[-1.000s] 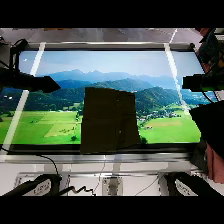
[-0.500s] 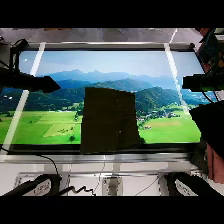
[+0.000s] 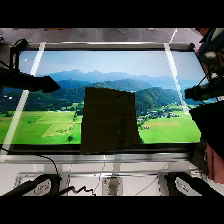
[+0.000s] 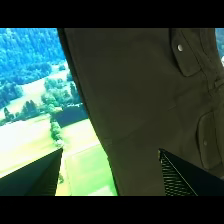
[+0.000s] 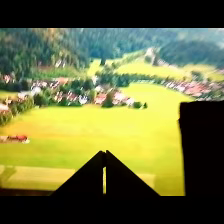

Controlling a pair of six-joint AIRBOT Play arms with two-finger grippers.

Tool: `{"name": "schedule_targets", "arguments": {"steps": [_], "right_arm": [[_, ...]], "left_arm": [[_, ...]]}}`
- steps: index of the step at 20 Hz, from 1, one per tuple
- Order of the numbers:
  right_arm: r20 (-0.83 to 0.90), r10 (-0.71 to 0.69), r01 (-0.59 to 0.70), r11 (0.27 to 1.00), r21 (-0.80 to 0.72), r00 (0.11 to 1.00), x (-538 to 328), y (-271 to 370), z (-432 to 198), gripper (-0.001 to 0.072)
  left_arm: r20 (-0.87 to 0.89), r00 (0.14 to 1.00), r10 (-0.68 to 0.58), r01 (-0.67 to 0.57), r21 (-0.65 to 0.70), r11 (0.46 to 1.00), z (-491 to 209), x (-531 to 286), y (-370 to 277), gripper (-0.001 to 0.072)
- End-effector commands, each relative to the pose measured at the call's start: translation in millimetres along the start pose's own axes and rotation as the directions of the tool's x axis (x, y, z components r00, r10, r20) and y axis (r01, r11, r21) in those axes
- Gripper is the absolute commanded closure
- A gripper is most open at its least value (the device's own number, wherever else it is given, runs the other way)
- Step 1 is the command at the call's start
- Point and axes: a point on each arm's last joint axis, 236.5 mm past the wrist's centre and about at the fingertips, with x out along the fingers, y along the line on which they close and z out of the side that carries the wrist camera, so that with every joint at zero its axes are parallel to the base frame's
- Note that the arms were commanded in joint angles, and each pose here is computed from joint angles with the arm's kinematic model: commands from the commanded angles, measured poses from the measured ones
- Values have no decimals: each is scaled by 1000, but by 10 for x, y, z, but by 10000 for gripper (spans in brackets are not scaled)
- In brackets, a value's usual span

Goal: Fold the clothes and pants, and hang the long-sleeved shirts on hangers.

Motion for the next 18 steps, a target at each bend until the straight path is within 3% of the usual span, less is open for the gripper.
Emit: {"name": "schedule_targets", "arguments": {"steps": [1,2,3,5,6,11,14,16,18], "right_arm": [[-142,400,-395,917,60,906,544,655,-642,666],[-171,483,-468,875,122,859,671,876,-844,664],[-177,535,-508,843,178,826,806,1051,-995,609],[-196,603,-548,791,273,773,1011,1337,-1299,225],[-216,627,-557,771,310,748,1096,1469,-1467,166],[-255,648,-487,728,482,717,1430,1816,-1842,170],[-225,691,-511,679,527,687,1479,2019,-1764,175],[-218,699,-520,671,528,681,1532,2101,-1745,238],[-200,713,-546,659,517,671,1560,2199,-1701,241]], "left_arm": [[15,999,-40,40,-16,999,37,-2,-92,13],[16,999,-42,43,-38,998,38,-3,-97,13],[12,999,-44,45,-57,997,30,-2,-102,12],[-5,998,-59,58,-81,995,-12,-3,-135,13],[-16,998,-62,61,-81,995,-37,-2,-143,12],[-83,997,2,-8,-73,997,-199,-8,15,22],[-209,975,78,-98,-87,991,-530,-45,204,22],[-242,968,66,-97,-115,989,-746,-9,222,22],[-293,955,44,-90,-145,985,-1106,58,230,22]]}}
